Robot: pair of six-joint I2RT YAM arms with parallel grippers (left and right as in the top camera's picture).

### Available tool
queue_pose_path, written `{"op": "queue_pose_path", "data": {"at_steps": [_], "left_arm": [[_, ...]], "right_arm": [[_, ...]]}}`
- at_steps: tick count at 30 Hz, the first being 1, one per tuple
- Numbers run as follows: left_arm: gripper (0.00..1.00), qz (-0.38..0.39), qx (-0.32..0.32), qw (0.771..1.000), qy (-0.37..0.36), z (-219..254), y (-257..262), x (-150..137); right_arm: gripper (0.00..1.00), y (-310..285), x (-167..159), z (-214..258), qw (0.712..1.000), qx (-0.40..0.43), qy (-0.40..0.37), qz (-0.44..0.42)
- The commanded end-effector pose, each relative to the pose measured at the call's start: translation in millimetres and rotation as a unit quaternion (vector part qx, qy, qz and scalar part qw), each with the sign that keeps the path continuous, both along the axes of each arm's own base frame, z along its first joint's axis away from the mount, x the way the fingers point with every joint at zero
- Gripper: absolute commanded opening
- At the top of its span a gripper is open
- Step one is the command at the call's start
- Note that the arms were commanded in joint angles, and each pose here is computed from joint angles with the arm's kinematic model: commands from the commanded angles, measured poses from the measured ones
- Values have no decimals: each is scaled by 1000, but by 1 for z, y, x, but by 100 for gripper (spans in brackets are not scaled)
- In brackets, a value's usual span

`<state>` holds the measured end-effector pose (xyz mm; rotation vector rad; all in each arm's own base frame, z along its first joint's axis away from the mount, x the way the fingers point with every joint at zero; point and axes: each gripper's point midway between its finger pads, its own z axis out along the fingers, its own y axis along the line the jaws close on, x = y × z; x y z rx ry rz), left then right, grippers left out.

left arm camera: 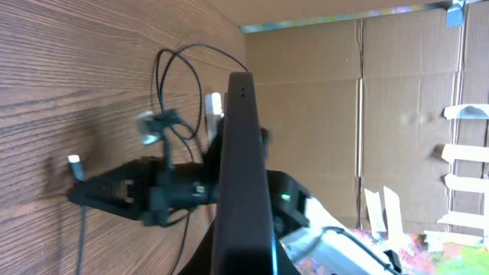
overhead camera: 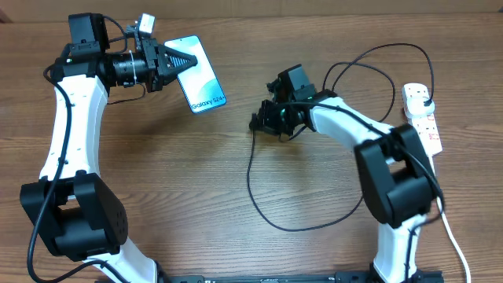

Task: Plug charger to phone and switch on socket
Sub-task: 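Grasp the black cable's USB-C plug with the right gripper and lift it, then push the USB-C plug up into the phone's bottom port with the right gripper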

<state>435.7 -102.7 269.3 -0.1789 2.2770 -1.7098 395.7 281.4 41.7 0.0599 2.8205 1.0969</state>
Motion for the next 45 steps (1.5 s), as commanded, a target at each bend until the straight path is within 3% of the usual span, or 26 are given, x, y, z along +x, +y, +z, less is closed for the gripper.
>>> {"op": "queue_pose_path", "data": {"at_steps": [1, 11, 22, 36, 45], "left_arm": [[5, -45, -35, 998, -38, 17, -14, -10], [4, -97, -66, 990, -84, 30, -34, -24], [4, -149, -79, 980, -108, 35, -68, -39], [4, -167, -92, 975, -111, 39, -77, -46], [4, -162, -98, 979, -75, 39, -77, -46]], "right_arm": [[4, -1, 1, 73, 995, 54, -78, 39], [4, -33, -24, 168, 983, 91, -149, 63], [4, -68, -87, 235, 975, 67, -199, 67], [4, -57, -148, 210, 971, 128, -196, 40], [4, -12, -155, 214, 963, 155, -211, 69]]}}
